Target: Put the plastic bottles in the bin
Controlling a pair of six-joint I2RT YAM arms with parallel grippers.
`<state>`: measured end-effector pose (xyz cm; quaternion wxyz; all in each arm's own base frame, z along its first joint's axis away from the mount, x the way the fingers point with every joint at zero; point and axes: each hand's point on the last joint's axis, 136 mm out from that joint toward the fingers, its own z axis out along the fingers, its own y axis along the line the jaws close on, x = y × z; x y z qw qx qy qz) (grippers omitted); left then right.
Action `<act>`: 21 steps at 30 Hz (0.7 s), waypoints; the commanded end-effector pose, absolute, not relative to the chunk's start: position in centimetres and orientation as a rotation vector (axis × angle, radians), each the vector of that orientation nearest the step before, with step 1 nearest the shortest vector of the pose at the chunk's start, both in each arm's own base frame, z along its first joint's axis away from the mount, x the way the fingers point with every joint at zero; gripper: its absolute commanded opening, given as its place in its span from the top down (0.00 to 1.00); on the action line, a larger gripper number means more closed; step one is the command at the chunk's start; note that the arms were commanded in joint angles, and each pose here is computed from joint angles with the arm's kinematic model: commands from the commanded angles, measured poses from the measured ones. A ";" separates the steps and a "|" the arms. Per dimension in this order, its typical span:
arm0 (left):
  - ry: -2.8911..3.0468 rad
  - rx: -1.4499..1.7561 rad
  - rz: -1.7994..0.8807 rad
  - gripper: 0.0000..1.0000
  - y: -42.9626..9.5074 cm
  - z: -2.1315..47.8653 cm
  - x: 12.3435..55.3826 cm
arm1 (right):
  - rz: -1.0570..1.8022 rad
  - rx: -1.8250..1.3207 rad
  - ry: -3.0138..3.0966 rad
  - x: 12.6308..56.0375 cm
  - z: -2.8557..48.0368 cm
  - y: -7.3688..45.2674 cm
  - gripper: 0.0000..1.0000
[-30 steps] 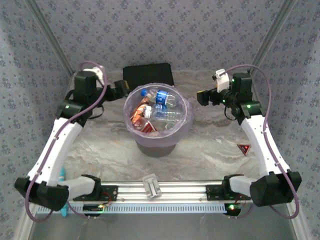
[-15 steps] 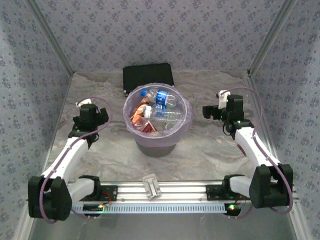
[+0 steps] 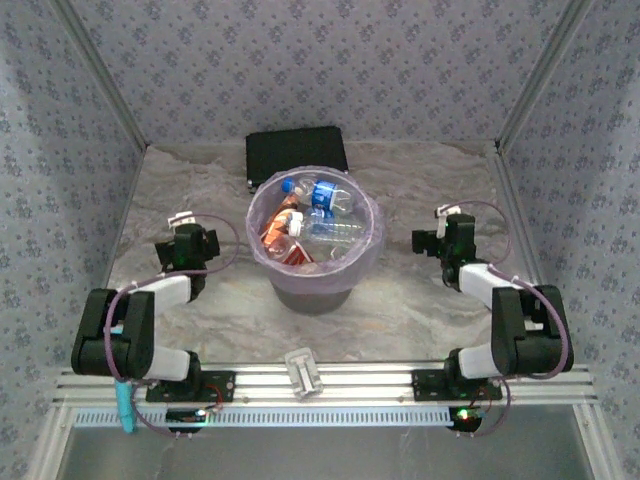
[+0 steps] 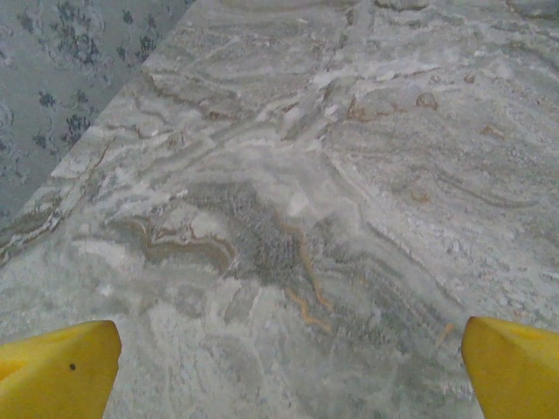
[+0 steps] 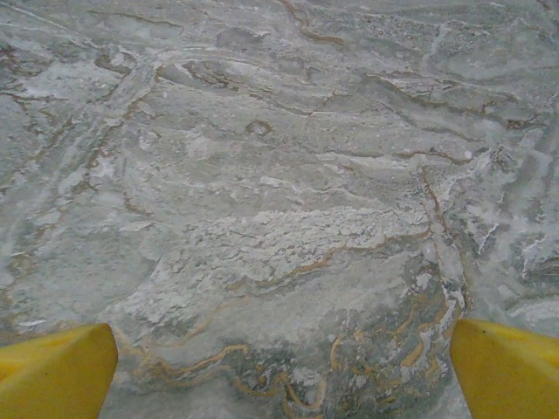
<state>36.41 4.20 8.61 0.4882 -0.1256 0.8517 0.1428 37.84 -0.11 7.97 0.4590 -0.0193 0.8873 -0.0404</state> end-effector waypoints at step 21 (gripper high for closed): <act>1.934 -0.186 0.160 0.00 3.3 9.1 39.3 | -0.022 -0.006 1.990 39.1 8.2 -1.3 0.00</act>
